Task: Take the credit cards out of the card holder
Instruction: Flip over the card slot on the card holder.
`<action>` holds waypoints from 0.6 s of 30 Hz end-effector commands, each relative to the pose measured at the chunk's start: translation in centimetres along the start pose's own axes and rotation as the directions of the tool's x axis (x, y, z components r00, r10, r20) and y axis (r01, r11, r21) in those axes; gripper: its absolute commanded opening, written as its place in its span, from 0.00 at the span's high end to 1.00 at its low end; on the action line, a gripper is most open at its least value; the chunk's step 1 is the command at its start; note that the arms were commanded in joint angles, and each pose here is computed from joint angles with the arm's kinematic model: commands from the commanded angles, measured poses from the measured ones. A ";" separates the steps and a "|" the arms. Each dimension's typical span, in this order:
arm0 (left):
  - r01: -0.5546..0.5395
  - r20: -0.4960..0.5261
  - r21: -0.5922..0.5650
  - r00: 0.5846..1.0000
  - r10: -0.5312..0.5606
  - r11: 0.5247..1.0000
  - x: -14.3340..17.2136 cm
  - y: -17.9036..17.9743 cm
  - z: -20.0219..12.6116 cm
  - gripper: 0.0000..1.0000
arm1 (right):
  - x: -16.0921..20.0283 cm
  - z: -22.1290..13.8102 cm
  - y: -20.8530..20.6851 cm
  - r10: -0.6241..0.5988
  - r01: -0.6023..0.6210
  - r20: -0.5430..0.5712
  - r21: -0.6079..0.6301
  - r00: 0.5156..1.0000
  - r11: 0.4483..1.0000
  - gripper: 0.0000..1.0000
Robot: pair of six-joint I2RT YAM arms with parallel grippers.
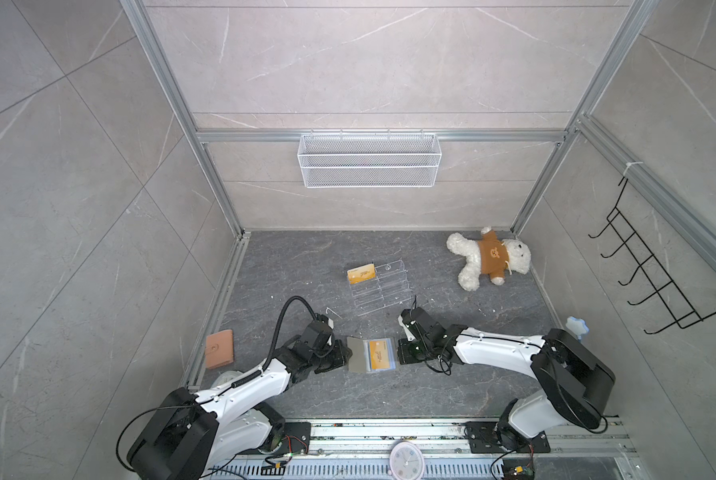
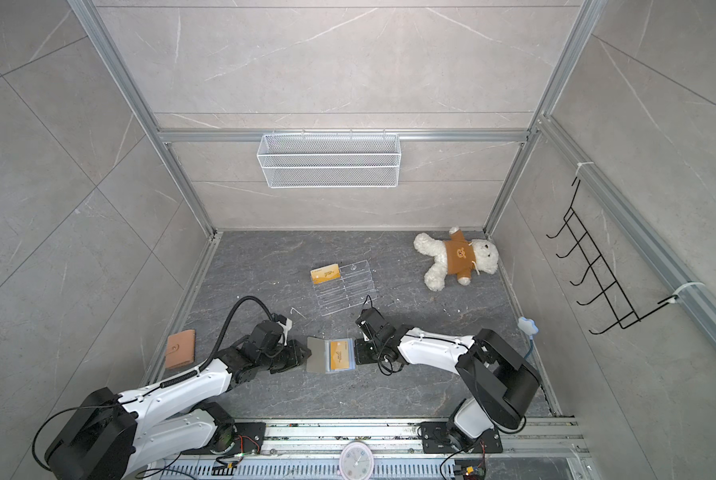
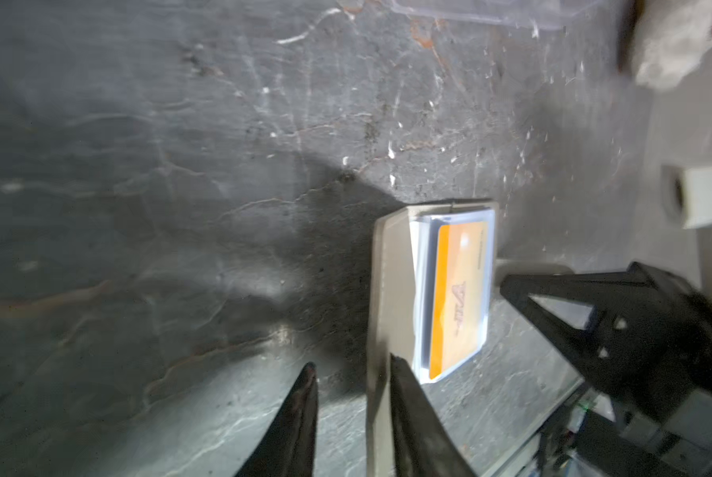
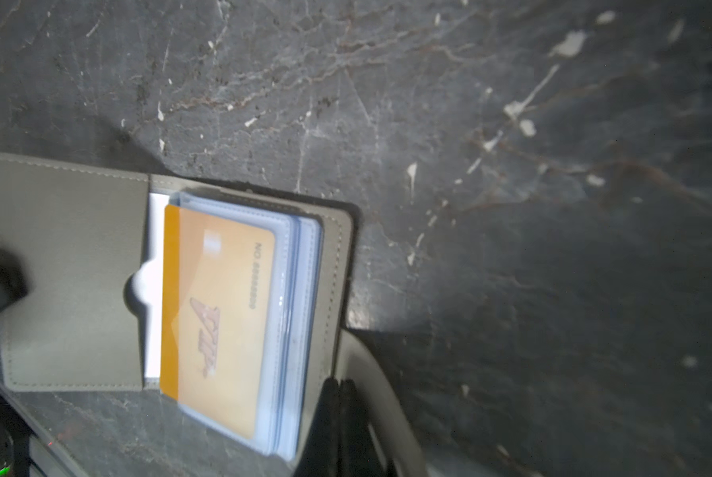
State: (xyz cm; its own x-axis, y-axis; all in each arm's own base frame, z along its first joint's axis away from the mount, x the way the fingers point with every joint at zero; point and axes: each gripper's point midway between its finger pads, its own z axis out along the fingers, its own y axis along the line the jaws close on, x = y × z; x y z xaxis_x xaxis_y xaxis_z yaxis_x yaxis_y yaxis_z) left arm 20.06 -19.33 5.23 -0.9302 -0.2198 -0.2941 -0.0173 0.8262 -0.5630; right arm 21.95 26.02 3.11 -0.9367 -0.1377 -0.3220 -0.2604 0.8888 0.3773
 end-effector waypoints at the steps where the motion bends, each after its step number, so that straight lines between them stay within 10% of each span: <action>1: -0.044 0.060 -0.083 0.997 0.049 0.996 -1.6 -0.2 -3.2 0.49 | -0.2 -2.6 -0.1 -0.010 0.009 0.024 0.032 1.000 0.999 1.00; 8: -0.033 0.132 0.175 0.991 0.010 0.984 -3.6 -7.2 -8.4 0.40 | -2.4 -5.3 2.8 -0.039 0.045 0.086 -0.065 0.996 0.997 1.00; 18: 0.250 -0.090 0.357 0.968 -0.233 0.900 -0.5 -6.9 -0.7 0.45 | -3.0 -0.9 3.5 0.056 -0.048 0.030 -0.229 0.998 0.972 1.00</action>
State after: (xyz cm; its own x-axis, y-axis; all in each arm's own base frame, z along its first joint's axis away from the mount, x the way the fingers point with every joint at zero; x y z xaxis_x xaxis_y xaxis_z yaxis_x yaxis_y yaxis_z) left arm 19.69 -22.60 8.06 -0.9338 -0.3306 -0.1370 -0.1124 0.6344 -0.7648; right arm 23.76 28.17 7.07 -0.9305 -0.0863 -0.3561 -0.2730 0.8114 0.5168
